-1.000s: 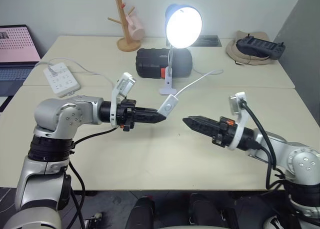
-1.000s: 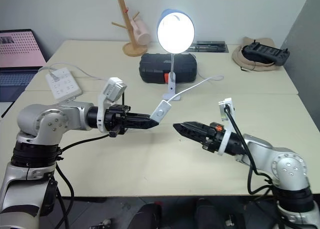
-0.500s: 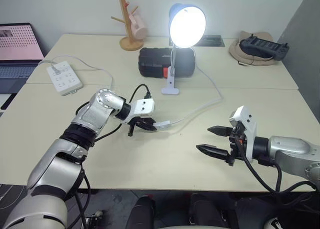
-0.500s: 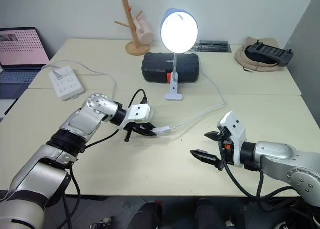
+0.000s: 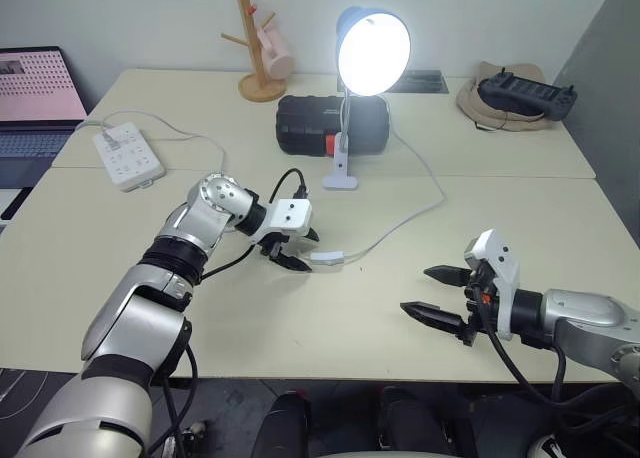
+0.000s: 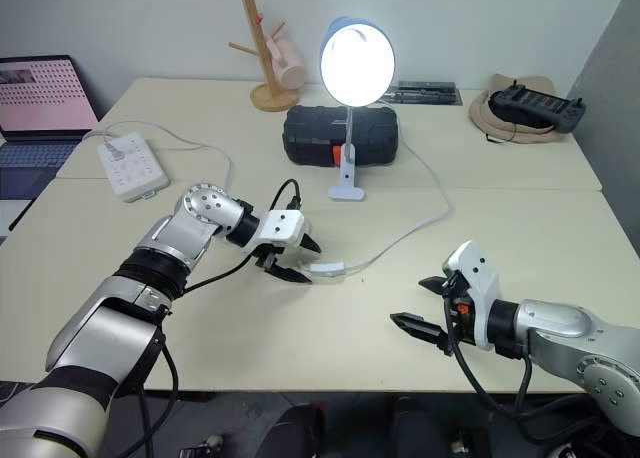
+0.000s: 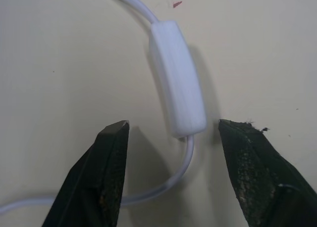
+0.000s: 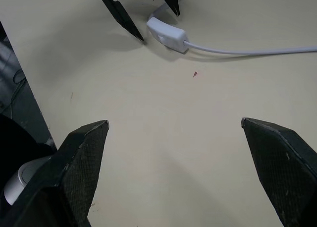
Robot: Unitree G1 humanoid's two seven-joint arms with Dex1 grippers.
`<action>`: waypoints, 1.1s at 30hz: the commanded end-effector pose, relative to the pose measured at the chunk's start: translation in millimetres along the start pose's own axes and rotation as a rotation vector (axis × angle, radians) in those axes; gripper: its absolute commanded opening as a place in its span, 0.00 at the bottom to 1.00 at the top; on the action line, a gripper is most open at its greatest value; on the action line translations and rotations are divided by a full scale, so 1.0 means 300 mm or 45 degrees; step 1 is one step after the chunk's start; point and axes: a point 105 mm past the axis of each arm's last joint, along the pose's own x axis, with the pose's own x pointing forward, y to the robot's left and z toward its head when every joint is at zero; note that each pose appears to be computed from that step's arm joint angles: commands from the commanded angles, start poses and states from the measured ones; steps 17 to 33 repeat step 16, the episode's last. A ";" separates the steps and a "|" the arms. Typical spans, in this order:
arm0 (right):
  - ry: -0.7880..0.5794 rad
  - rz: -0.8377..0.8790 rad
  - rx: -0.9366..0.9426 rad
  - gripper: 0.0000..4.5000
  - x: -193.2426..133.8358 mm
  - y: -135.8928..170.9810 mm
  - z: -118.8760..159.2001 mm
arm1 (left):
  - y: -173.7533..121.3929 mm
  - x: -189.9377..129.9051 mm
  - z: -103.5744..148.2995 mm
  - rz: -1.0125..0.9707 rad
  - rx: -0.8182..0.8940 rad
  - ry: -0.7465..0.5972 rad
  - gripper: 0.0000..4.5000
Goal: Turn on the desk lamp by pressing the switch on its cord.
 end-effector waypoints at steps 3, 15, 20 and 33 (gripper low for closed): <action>-0.019 0.008 -0.076 1.00 -0.049 -0.027 0.037 | 0.025 -0.199 0.087 0.147 -0.064 -0.152 1.00; 0.053 -0.103 -0.138 1.00 -0.144 -0.195 0.036 | -0.065 -0.423 -0.056 0.446 -0.298 -0.003 1.00; 0.048 -0.099 -0.128 1.00 -0.144 -0.197 0.034 | -0.068 -0.424 -0.069 0.467 -0.317 0.003 1.00; 0.048 -0.099 -0.128 1.00 -0.144 -0.197 0.034 | -0.068 -0.424 -0.069 0.467 -0.317 0.003 1.00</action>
